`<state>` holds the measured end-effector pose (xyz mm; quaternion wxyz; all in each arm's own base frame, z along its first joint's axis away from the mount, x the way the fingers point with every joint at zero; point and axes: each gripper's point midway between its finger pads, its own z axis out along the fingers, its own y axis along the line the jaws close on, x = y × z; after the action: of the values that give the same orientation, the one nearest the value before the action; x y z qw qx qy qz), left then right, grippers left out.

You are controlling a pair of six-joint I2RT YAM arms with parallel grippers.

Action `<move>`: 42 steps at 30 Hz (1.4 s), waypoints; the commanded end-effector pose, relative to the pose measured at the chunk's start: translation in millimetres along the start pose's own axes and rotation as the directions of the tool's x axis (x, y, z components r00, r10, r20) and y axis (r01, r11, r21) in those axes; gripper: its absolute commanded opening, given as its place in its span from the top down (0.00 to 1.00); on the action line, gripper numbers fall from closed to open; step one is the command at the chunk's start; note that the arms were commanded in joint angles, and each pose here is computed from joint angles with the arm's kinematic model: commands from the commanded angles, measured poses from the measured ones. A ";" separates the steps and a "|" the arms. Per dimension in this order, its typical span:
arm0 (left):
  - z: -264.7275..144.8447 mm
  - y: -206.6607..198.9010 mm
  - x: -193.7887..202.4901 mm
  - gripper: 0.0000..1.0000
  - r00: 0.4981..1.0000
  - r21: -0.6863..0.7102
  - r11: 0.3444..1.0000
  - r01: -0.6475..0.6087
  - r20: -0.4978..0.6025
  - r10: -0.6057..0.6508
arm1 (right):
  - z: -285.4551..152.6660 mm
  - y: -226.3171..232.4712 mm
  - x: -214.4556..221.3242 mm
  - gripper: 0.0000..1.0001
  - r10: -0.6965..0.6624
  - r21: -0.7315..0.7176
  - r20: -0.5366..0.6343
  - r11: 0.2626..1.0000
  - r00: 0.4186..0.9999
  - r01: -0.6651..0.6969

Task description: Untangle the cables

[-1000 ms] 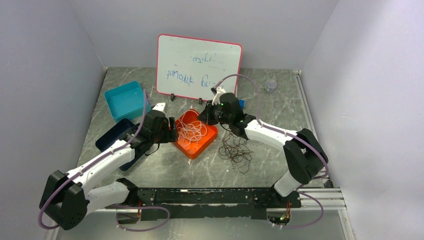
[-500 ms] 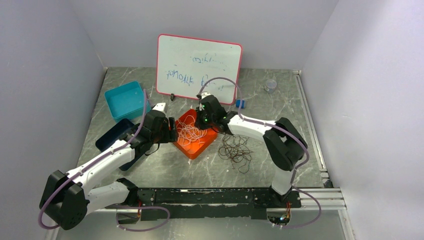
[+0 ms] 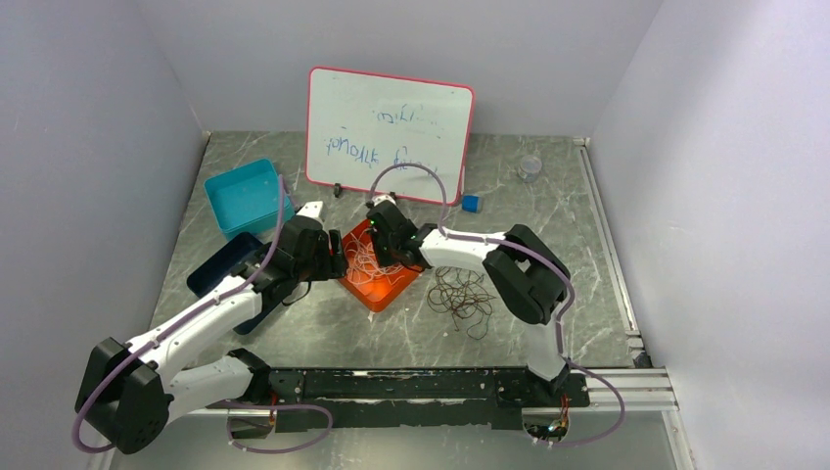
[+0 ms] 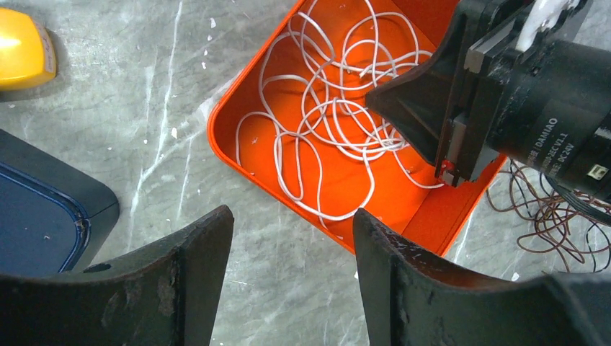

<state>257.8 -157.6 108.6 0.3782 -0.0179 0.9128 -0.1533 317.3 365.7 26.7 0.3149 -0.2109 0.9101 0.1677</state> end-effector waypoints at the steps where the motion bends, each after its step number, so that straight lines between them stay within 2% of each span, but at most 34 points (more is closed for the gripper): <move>1: -3.2 1.0 -5.3 0.33 1.000 -0.001 1.000 -0.004 0.014 0.004 | -0.2 -14.2 -0.8 1.00 -0.006 0.079 0.011 0.997 1.000 0.005; 4: -3.4 0.2 -7.2 0.32 1.000 0.000 1.000 -0.005 0.019 0.005 | -11.9 -19.4 -10.1 0.98 0.012 0.102 0.062 0.995 0.998 -0.019; 12: -3.1 0.8 -6.0 0.29 1.000 -0.002 1.000 0.001 0.017 -0.001 | -47.6 -16.4 -41.1 0.69 0.058 0.069 0.218 0.995 0.974 -0.075; 20: -3.3 -0.9 -10.1 0.28 1.000 0.001 1.000 -0.017 0.022 0.017 | -81.5 -20.4 -59.5 0.55 0.081 0.064 0.313 0.992 0.946 -0.106; 29: 0.6 -7.7 -16.0 0.28 1.000 0.018 1.000 -0.022 0.022 0.022 | -93.2 -31.2 -58.6 0.50 0.062 0.113 0.315 0.988 0.947 -0.103; 37: -0.1 -10.8 -19.4 0.30 0.999 0.028 0.999 -0.019 0.030 0.019 | -72.4 -11.6 -50.3 0.60 0.037 0.014 0.259 0.999 0.965 -0.041; 42: -1.9 -10.4 -20.7 0.31 0.999 0.022 1.000 -0.020 0.027 0.020 | -60.9 -36.4 -60.1 0.66 0.024 0.185 0.251 0.980 0.968 -0.072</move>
<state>261.0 -158.8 107.3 0.3748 -0.0089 0.9154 -0.1467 327.7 334.1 105.1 0.4275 -0.1528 0.8753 0.1665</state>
